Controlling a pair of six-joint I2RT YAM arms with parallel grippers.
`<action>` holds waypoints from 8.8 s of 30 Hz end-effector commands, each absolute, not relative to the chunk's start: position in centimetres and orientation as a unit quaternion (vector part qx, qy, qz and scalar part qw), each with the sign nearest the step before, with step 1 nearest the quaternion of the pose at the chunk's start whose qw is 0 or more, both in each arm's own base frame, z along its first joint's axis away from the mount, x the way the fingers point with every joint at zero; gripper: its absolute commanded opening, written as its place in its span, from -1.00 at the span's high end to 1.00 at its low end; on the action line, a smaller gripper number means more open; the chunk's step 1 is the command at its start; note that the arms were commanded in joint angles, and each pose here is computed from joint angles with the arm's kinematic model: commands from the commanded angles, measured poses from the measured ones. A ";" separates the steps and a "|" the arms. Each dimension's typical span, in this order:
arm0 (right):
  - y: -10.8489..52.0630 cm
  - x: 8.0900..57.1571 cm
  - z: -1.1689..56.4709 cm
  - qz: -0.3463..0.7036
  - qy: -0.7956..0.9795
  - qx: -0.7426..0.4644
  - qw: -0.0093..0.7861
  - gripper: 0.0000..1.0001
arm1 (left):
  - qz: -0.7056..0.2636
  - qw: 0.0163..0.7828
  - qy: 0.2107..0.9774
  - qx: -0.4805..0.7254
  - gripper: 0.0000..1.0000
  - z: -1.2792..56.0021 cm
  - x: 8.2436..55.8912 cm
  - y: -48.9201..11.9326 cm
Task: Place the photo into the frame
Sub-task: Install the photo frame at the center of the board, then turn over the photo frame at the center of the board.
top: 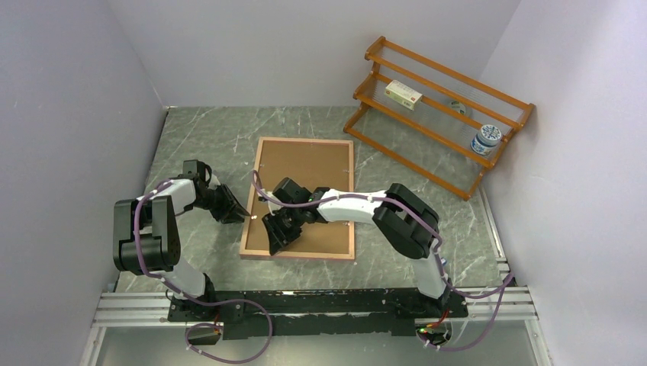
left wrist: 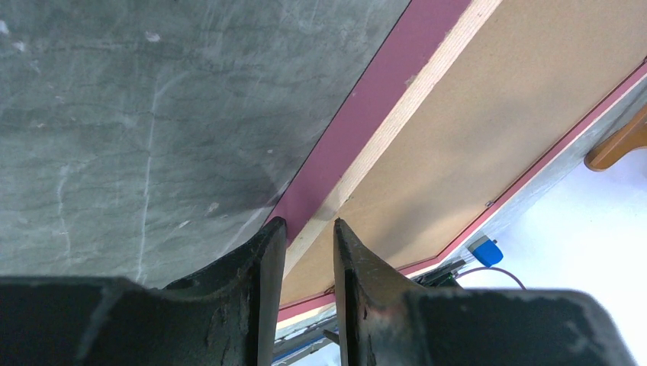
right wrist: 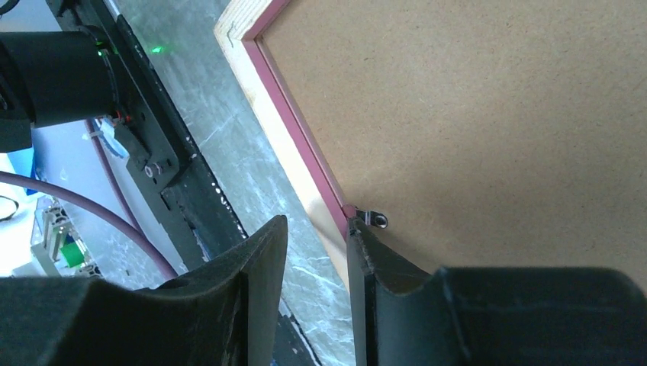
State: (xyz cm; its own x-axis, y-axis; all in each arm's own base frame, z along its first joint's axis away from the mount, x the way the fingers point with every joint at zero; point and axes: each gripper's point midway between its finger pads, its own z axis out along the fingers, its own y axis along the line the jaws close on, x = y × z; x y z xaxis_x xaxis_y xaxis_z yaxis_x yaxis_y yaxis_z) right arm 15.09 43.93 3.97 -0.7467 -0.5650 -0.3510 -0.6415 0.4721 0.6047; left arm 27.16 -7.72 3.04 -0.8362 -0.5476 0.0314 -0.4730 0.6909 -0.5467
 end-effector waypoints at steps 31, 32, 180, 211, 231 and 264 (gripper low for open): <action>45.9 15.8 5.1 0.353 0.849 -0.385 0.076 0.12 | -0.282 0.080 0.916 -0.274 0.26 4.5 27.6 -7.8; 45.7 15.6 4.9 0.351 0.850 -0.385 0.073 0.13 | -0.283 0.079 0.916 -0.274 0.26 4.5 27.6 -7.8; 40.5 22.3 10.8 0.237 0.888 -0.315 0.236 0.10 | -0.291 0.116 0.906 -0.283 0.03 6.3 29.2 -7.7; 46.4 33.3 8.7 0.139 0.934 -0.134 0.301 -0.26 | -0.368 0.068 0.882 -0.287 0.49 4.7 23.2 -11.1; 46.9 33.1 3.7 0.046 0.941 -0.164 0.293 0.04 | -0.333 0.065 0.893 -0.295 0.47 3.9 21.9 -11.3; 47.6 27.9 6.1 0.125 0.951 -0.192 0.206 1.00 | -0.367 0.080 0.878 -0.296 -0.36 4.1 22.7 -12.1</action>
